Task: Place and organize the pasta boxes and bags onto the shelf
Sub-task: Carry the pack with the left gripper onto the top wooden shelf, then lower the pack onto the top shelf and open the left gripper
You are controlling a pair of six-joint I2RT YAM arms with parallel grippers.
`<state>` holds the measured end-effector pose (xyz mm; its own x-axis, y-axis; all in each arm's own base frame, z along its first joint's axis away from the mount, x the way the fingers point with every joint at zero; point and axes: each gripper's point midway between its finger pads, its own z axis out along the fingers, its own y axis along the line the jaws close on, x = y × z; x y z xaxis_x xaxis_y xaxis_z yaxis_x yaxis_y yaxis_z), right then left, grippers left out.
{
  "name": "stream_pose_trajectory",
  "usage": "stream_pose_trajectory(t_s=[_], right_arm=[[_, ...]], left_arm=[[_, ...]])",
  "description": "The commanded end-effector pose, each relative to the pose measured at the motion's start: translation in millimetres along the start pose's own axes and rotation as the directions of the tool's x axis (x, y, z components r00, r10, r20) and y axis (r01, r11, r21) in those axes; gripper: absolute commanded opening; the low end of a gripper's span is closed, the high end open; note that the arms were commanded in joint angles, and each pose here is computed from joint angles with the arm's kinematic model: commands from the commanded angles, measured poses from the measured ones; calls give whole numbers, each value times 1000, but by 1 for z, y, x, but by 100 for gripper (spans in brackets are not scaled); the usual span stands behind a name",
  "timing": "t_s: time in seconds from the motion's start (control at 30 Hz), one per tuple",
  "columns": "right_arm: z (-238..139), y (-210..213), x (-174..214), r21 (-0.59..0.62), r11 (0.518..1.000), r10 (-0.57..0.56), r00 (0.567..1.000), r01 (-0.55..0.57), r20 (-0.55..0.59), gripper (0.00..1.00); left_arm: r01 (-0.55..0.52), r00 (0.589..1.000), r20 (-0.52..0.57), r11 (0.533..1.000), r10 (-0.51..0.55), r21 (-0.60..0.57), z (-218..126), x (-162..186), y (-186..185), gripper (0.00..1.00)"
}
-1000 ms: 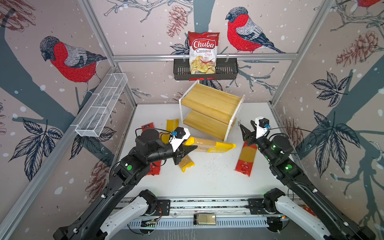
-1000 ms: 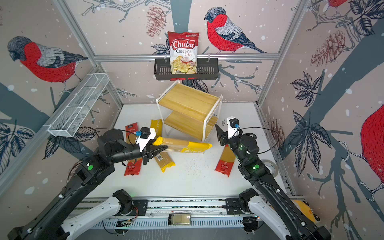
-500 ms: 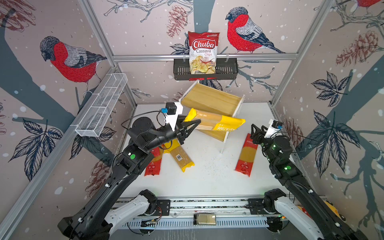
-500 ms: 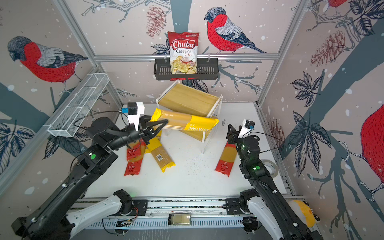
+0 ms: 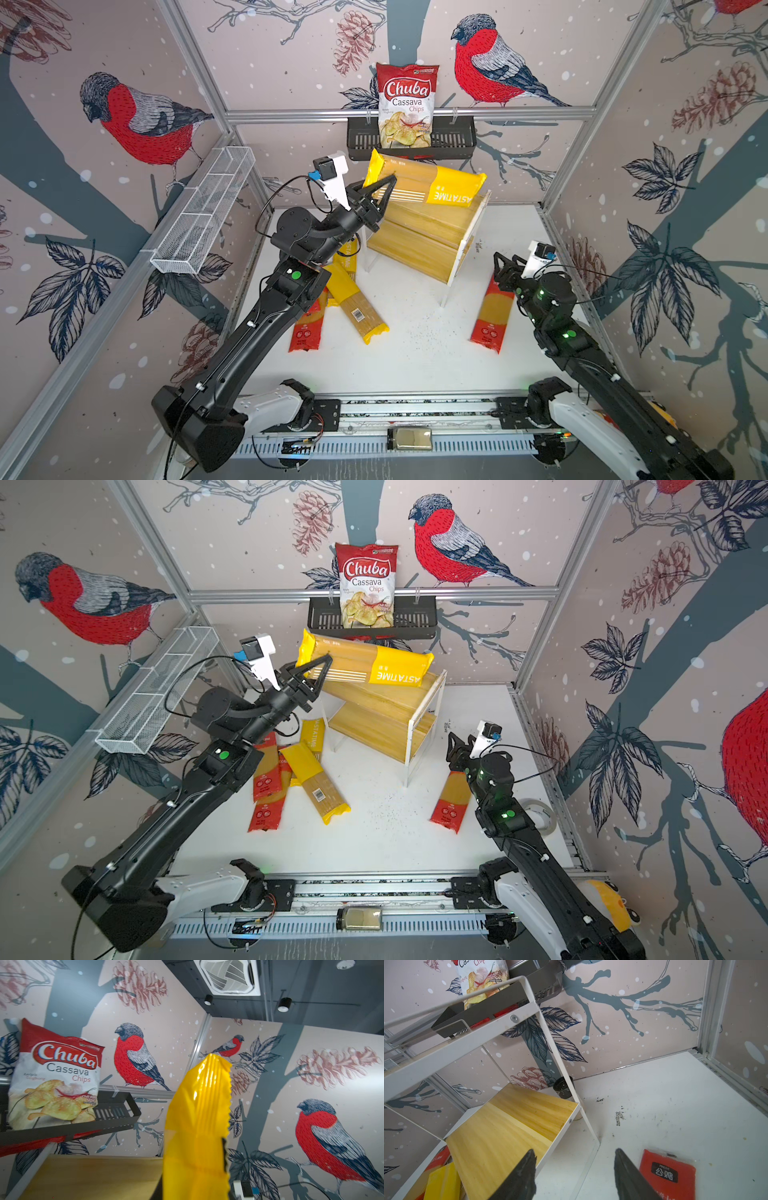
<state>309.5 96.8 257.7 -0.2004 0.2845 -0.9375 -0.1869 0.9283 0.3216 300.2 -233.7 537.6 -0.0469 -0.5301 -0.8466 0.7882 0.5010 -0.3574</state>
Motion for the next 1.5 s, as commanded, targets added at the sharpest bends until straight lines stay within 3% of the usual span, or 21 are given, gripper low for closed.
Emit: stream_pose_trajectory(t_s=[0.0, 0.2, 0.43, 0.63, 0.73, 0.93, 1.03, 1.17, 1.27, 1.47], right_arm=[[0, 9, -8, -24, 999, 27, 999, -26, 30, 60], [3, 23, -4, -37, 999, 24, 1000, -24, 10, 60], [10, 41, 9, -61, 998, 9, 1000, -10, -21, 60], [18, 48, 13, -77, 997, 7, 999, -9, -32, 60], [21, 50, 14, -80, 997, 3, 999, -6, -39, 60], [24, 53, 13, -86, 996, -7, 999, 4, -37, 60], [24, 53, 12, -87, 996, -11, 999, 7, -37, 60], [22, 53, 11, -87, 996, -11, 999, 8, -32, 60], [20, 53, 13, -90, 996, -1, 1000, -2, -31, 60], [20, 60, 17, -105, 994, 11, 999, -15, -36, 60]], left_arm=[[52, 962, 269, 997, -36, -51, -11, -48, 10, 0], [199, 931, 353, 938, -92, -282, -30, -21, 74, 0], [421, 866, 413, 856, -282, -298, -49, 37, 110, 0], [505, 838, 395, 808, -376, -303, -34, 69, 106, 11], [529, 828, 390, 792, -404, -304, -31, 79, 101, 29], [554, 821, 371, 761, -434, -337, -33, 99, 106, 40], [550, 830, 313, 767, -461, -329, -29, 107, 100, 54], [495, 867, 145, 786, -477, -370, -28, 125, 92, 68], [508, 839, 9, 776, -544, -373, -35, 142, 96, 71], [556, 790, -114, 783, -602, -279, -45, 134, 96, 77]])
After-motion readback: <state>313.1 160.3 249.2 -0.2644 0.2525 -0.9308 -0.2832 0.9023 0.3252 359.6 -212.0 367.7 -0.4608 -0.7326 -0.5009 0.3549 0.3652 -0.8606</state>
